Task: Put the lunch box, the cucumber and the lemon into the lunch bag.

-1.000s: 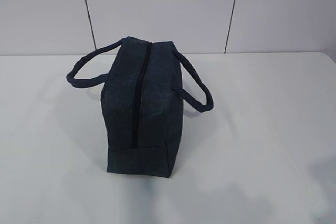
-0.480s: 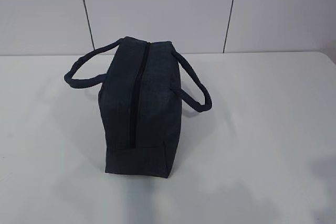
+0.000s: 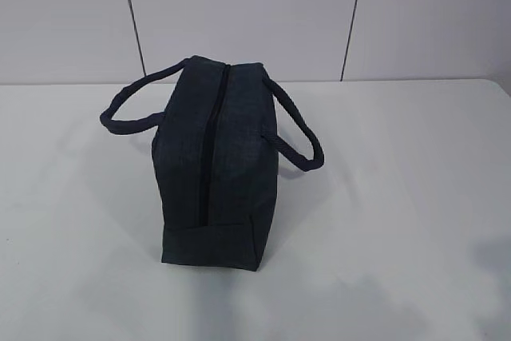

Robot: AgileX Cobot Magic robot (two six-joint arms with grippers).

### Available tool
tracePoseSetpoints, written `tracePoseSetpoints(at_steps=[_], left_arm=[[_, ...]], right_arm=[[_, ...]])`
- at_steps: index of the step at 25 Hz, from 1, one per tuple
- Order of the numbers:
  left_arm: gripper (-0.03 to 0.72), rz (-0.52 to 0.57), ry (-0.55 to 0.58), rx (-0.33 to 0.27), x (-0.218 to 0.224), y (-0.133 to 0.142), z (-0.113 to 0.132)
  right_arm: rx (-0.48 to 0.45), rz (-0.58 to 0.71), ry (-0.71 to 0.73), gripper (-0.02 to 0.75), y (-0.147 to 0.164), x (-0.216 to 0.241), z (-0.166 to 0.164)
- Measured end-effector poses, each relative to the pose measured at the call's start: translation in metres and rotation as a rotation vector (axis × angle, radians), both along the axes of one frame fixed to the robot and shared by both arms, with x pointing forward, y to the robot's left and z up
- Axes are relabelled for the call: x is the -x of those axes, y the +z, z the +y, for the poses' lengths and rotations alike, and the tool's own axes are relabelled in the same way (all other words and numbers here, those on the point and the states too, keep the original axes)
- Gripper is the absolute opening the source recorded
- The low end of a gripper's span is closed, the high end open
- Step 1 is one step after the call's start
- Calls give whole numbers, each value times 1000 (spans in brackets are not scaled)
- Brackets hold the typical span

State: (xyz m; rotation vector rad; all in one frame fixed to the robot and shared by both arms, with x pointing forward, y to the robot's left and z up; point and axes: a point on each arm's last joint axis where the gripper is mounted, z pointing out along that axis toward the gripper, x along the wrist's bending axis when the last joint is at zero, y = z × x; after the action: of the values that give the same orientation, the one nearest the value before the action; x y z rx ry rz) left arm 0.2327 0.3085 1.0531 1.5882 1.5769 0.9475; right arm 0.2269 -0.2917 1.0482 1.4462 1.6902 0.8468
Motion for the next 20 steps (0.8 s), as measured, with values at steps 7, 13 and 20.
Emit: tracePoseSetpoints(at_steps=[7, 13, 20], left_arm=[[316, 0, -1, 1, 0, 0, 0], [316, 0, -1, 1, 0, 0, 0], [297, 0, -1, 1, 0, 0, 0]], right_arm=[[0, -2, 0, 249, 0, 0, 0], [0, -2, 0, 249, 0, 0, 0], [-2, -2, -1, 249, 0, 0, 0]])
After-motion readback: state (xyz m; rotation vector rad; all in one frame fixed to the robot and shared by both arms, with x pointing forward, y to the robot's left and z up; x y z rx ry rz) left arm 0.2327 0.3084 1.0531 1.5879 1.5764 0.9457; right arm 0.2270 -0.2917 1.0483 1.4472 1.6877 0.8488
